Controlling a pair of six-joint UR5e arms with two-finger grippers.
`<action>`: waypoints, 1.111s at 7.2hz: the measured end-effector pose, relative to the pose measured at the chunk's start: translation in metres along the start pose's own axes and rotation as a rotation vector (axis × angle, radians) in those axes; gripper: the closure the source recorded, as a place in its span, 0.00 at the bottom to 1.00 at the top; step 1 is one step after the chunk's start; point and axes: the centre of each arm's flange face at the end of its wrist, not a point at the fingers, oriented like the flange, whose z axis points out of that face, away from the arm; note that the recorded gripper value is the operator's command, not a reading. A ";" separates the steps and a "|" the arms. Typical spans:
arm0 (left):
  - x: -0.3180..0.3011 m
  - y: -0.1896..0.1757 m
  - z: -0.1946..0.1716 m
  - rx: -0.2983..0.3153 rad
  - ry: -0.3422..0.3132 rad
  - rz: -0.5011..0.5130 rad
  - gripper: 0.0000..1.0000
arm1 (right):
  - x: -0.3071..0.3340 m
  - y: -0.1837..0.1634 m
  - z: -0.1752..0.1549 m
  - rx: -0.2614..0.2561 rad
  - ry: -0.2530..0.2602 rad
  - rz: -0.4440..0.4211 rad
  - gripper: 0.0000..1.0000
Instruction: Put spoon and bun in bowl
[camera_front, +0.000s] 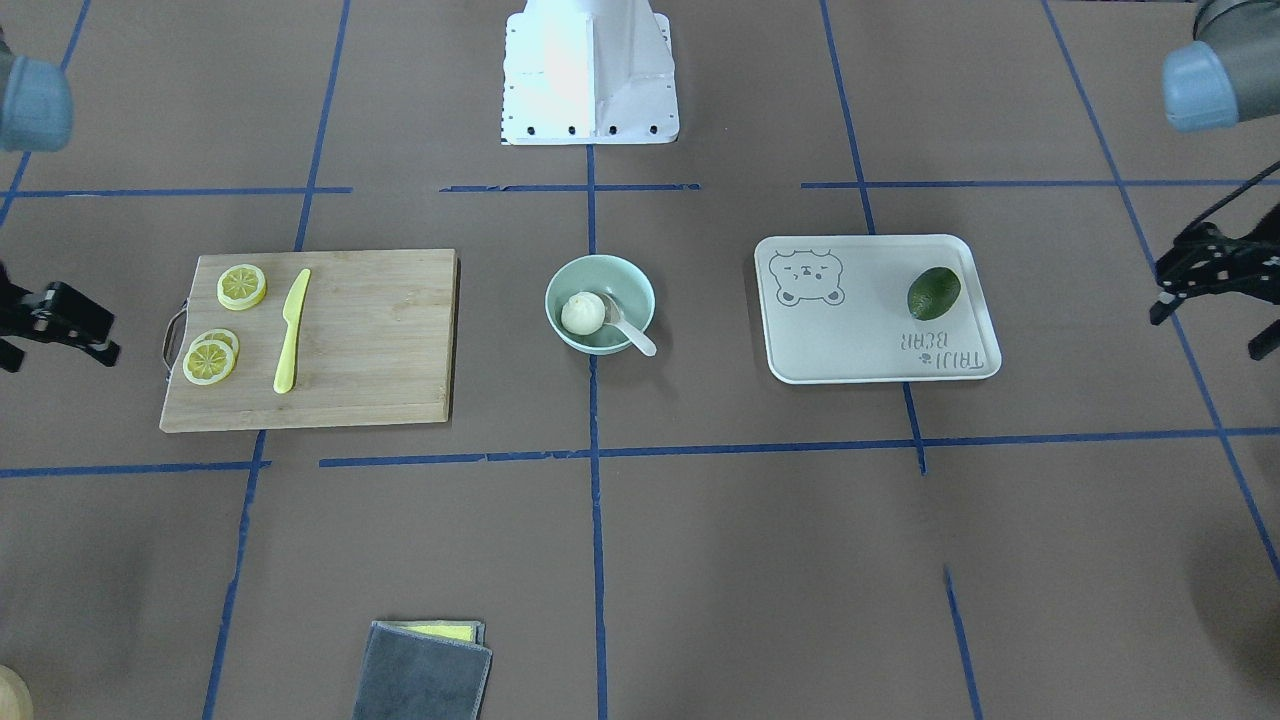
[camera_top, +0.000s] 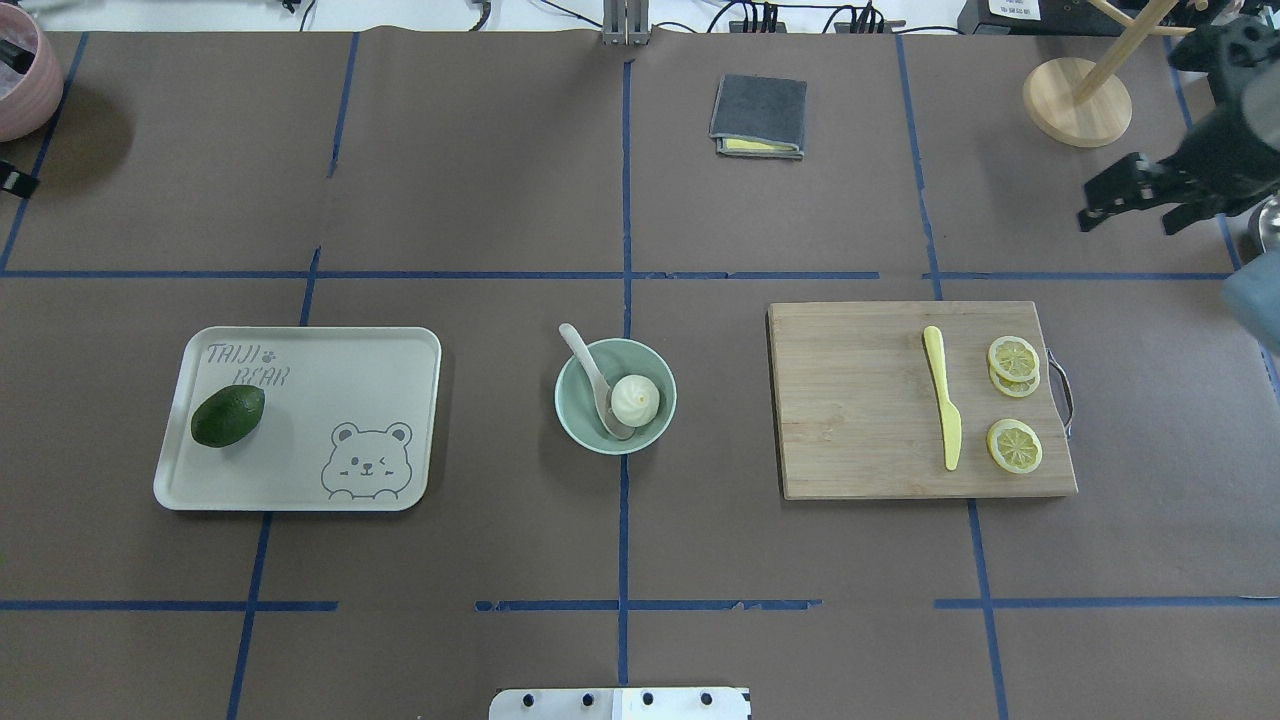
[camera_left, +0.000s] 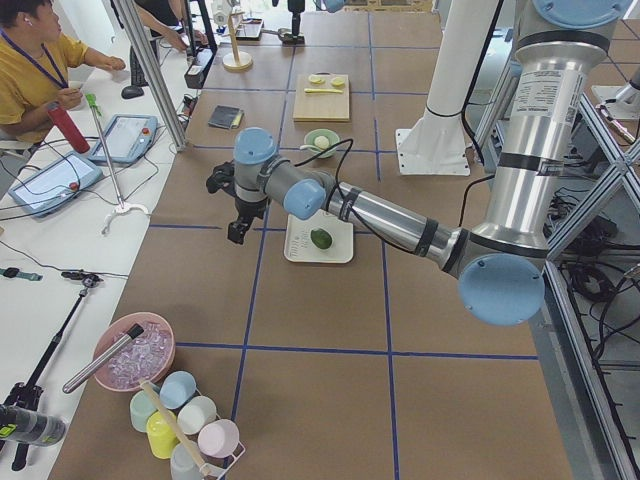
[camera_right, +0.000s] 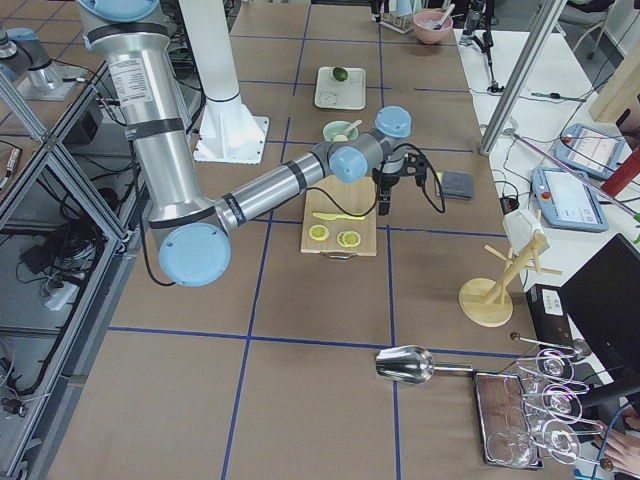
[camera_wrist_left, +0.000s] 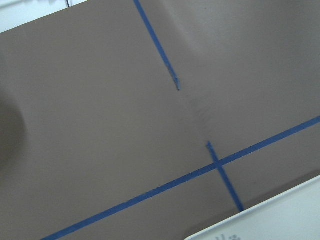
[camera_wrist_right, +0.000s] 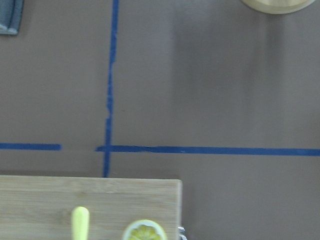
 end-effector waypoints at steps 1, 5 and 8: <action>-0.047 0.022 -0.009 -0.005 0.017 -0.012 0.00 | 0.066 0.012 -0.015 -0.014 0.035 -0.065 0.00; -0.089 0.048 -0.004 -0.146 0.040 -0.189 0.00 | 0.197 0.055 -0.033 -0.061 0.016 -0.048 0.00; -0.104 0.113 0.018 -0.178 0.046 -0.227 0.00 | 0.206 0.059 -0.027 -0.071 0.004 -0.038 0.00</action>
